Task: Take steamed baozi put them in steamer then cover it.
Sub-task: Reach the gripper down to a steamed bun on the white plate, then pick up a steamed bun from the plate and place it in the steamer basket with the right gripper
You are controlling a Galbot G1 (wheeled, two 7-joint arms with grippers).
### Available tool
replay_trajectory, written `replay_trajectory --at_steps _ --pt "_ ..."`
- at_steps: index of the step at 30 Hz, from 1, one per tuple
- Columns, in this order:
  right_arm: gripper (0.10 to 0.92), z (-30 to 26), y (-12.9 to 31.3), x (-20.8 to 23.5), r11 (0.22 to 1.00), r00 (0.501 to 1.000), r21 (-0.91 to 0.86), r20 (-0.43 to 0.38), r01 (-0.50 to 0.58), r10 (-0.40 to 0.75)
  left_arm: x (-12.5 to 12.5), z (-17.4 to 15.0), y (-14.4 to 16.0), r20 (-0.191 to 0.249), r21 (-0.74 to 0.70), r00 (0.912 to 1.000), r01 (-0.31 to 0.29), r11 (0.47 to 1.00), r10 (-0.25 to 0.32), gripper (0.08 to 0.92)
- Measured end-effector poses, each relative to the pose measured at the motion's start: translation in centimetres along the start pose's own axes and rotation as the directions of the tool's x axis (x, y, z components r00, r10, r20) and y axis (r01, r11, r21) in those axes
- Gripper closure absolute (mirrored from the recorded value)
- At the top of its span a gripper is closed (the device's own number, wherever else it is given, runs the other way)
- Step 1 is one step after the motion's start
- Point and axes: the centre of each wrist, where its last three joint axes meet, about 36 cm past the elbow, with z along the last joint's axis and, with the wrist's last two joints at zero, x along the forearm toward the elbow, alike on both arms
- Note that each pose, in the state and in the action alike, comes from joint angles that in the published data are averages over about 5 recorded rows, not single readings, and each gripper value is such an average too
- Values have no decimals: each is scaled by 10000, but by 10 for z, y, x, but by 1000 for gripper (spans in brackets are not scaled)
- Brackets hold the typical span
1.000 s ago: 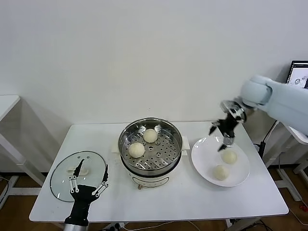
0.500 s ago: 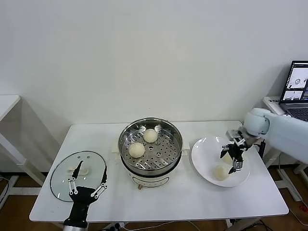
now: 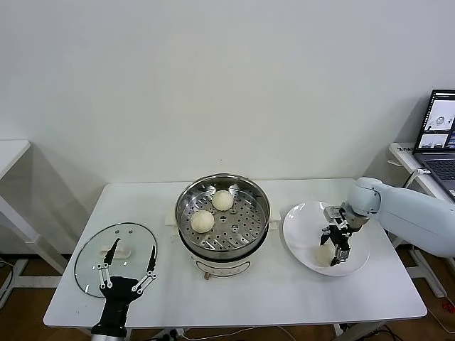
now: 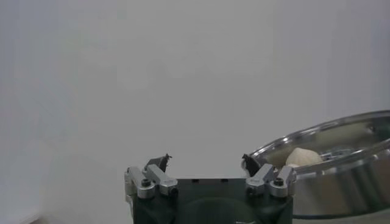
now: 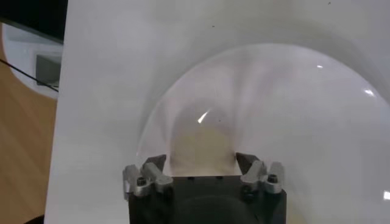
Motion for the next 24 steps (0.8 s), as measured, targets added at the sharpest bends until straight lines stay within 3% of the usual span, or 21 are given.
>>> replay_trajectory --at_steps 7,15,19,24 --pt "390 -6 -6 24 9994 9997 284 72 -219 217 -2 -1 1 83 19 10000 31 10000 -31 177" --pt "383 -59 -36 125 9609 9912 2437 455 -1316 1242 -5 -2 0 187 72 9998 -19 10000 18 177" --pt "376 -111 -49 179 8801 9814 4344 843 -1918 1723 -5 -3 -1 199 106 9998 -34 9999 32 177" --pt "369 -188 -53 215 7020 9763 6801 1113 -2111 1857 -3 -3 0 209 106 9998 -30 9999 27 177"
